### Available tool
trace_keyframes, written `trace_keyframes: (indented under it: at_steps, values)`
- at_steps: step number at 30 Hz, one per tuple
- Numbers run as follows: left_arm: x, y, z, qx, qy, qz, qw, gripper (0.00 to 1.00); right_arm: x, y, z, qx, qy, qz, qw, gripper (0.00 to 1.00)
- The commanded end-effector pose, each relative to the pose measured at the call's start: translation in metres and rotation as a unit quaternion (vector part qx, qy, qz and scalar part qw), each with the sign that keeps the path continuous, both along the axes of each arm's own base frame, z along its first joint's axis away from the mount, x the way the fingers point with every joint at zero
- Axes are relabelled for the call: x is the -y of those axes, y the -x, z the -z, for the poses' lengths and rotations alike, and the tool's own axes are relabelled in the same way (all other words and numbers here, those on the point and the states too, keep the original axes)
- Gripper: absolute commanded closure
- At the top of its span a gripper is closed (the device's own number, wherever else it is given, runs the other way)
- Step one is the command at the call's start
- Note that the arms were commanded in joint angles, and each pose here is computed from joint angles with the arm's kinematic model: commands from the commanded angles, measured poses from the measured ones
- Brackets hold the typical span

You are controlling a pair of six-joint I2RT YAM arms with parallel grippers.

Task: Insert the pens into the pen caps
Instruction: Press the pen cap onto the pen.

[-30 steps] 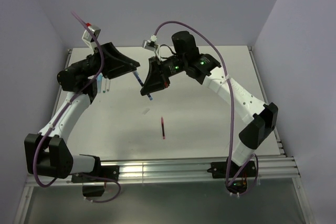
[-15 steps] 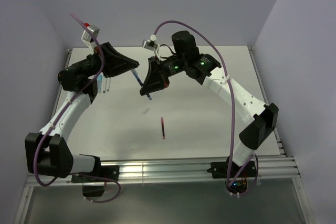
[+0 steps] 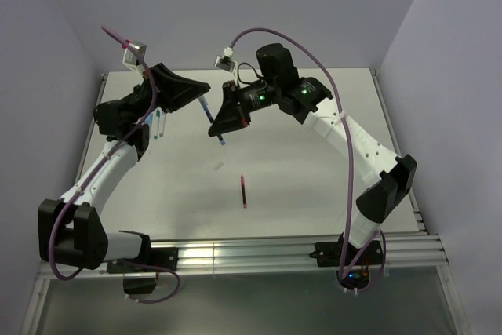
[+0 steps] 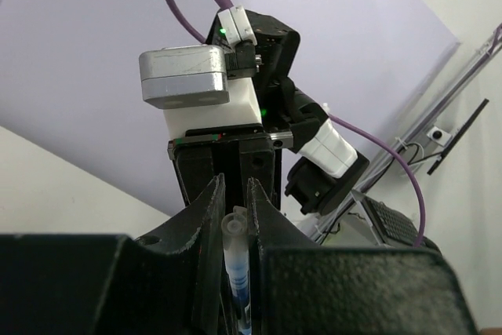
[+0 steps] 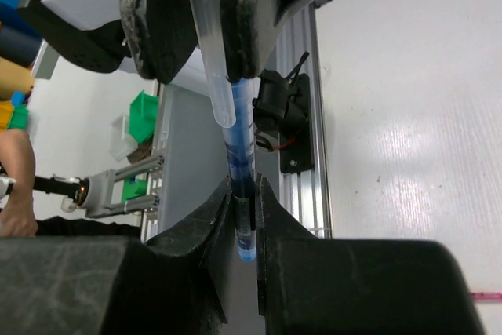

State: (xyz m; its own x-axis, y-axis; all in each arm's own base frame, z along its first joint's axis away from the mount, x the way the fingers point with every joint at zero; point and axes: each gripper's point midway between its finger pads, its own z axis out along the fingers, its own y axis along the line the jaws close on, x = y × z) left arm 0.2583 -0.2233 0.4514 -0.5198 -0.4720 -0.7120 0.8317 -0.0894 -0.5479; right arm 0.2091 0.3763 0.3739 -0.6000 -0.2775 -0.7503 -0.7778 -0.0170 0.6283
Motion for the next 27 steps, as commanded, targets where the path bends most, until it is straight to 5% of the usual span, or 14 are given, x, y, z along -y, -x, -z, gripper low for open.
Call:
trace_keyframes:
  at_steps: [1,14,27]
  values:
    - [0.022,0.034,0.027,0.021,-0.062,0.062,0.996,1.0,-0.011,-0.04,-0.031,0.068,-0.032,0.078,0.994,1.0]
    - [0.044,0.045,0.072,-0.031,-0.115,0.093,0.988,0.99,0.009,-0.075,-0.04,0.116,-0.011,0.163,0.98,1.0]
    - [0.049,0.015,0.099,-0.101,-0.157,0.035,0.982,1.0,0.023,-0.109,-0.053,0.138,-0.002,0.254,0.957,1.0]
